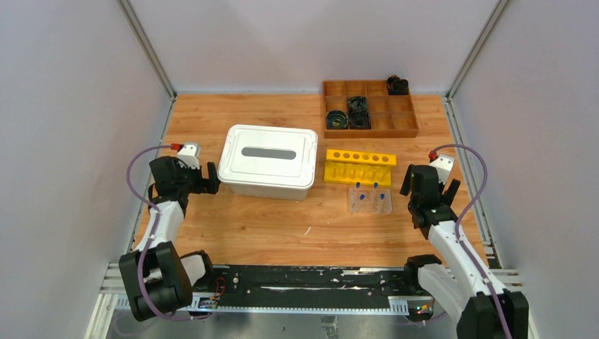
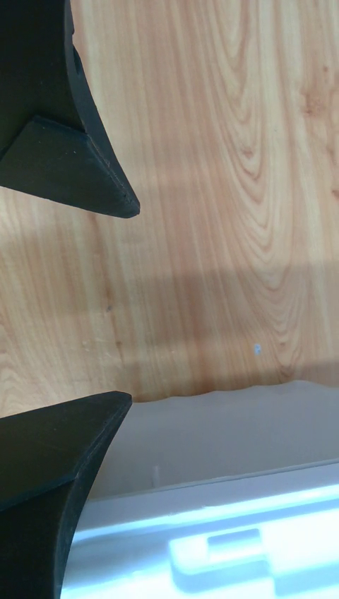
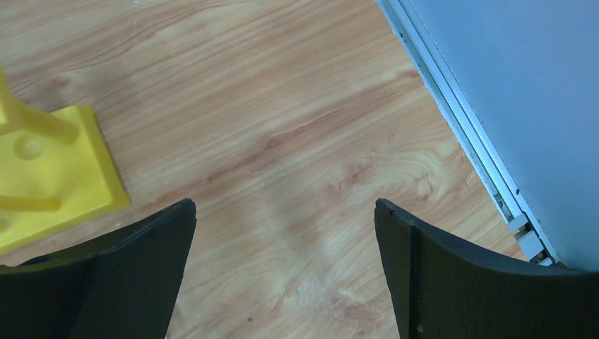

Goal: Organize the chemistry lab equipment

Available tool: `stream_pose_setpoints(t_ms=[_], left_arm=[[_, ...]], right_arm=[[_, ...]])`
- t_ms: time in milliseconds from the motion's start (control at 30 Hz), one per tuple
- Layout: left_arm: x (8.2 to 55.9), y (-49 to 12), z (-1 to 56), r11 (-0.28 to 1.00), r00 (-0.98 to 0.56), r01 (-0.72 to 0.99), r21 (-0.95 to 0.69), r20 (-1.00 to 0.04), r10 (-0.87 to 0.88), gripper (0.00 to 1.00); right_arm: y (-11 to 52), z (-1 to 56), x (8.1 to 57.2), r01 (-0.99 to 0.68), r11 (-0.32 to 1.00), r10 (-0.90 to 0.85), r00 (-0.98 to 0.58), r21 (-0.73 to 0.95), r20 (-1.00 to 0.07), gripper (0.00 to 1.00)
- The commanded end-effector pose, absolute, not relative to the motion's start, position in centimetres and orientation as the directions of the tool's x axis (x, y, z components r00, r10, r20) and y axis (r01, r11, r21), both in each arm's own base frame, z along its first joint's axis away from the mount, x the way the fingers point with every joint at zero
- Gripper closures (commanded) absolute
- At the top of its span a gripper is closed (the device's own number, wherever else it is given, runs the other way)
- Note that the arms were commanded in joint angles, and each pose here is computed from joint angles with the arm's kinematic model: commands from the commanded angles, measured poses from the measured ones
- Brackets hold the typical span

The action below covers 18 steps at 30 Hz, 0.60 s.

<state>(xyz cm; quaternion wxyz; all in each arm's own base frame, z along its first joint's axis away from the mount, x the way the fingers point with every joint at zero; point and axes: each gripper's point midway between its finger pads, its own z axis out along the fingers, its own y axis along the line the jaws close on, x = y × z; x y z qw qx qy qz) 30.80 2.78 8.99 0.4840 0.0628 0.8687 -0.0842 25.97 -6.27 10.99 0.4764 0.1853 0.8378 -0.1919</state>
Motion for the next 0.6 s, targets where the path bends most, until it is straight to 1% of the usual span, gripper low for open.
stream_pose_setpoints(t_ms=[0, 100, 300, 467, 567], left_arm=[[32.8, 1.6, 10.2, 0.968, -0.407, 0.241, -0.066, -0.913, 0.039, 0.00], [32.7, 0.8, 9.5, 0.964, -0.375, 0.263, -0.033, -0.924, 0.071, 0.00], [32.9, 0.1, 10.6, 0.962, -0.219, 0.271, 0.036, -0.971, 0.098, 0.00], [33.5, 0.1, 11.0, 0.968, -0.197, 0.249, 0.032, -0.977, 0.082, 0.00], [33.9, 0.7, 11.2, 0.979, -0.185, 0.203, 0.021, -0.981, 0.059, 0.00]], right_arm=[[-7.7, 12.2, 28.3, 0.554, 0.820, 0.107, -0.392, -0.142, -0.914, 0.00], [-7.6, 11.9, 29.4, 0.532, 0.836, 0.076, -0.353, -0.133, -0.933, 0.00], [-6.9, 10.5, 31.2, 0.460, 0.884, 0.059, -0.277, -0.078, -0.959, 0.00], [-6.3, 9.6, 32.3, 0.411, 0.908, 0.037, -0.271, -0.080, -0.962, 0.00], [-5.7, 9.3, 32.9, 0.370, 0.925, 0.015, -0.271, -0.089, -0.963, 0.02]])
